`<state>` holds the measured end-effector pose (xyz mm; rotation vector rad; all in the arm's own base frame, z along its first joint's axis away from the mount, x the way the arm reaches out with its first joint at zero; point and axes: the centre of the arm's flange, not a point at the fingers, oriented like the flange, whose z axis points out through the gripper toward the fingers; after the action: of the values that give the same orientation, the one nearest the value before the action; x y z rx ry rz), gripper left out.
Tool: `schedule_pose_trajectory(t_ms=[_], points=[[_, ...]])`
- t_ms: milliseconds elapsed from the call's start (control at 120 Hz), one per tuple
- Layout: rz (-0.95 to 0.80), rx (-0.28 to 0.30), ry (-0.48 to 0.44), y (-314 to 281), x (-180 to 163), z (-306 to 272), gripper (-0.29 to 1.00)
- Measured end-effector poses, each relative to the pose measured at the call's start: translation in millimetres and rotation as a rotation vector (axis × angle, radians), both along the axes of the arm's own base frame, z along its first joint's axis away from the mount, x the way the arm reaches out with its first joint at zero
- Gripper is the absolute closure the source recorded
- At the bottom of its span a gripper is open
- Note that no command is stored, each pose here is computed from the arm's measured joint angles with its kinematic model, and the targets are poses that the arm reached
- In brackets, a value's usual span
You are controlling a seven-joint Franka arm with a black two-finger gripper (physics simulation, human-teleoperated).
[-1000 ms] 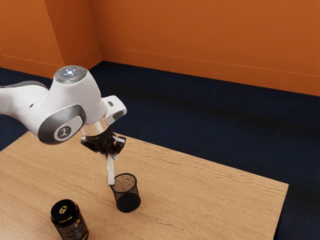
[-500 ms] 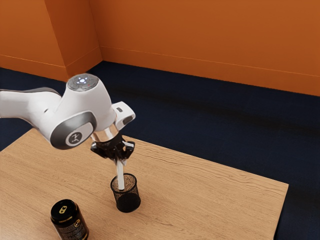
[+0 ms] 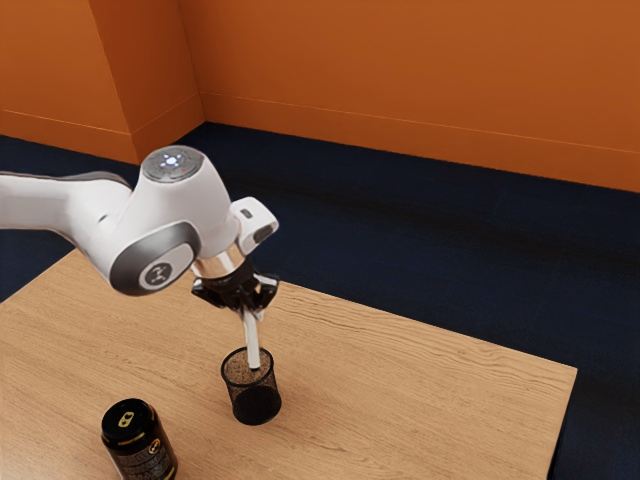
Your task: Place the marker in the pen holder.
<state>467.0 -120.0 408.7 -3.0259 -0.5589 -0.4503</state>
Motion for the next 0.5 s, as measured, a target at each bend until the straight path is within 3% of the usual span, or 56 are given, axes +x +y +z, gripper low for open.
schedule_pose_trajectory(t_ms=[233,392,500], points=[[0.017,0.001,-0.003,7.3,0.2,-1.0,0.77],[0.018,-0.016,0.004,7.8,-1.4,-1.2,0.41],[0.012,-0.018,0.005,8.8,-1.0,0.6,0.25]])
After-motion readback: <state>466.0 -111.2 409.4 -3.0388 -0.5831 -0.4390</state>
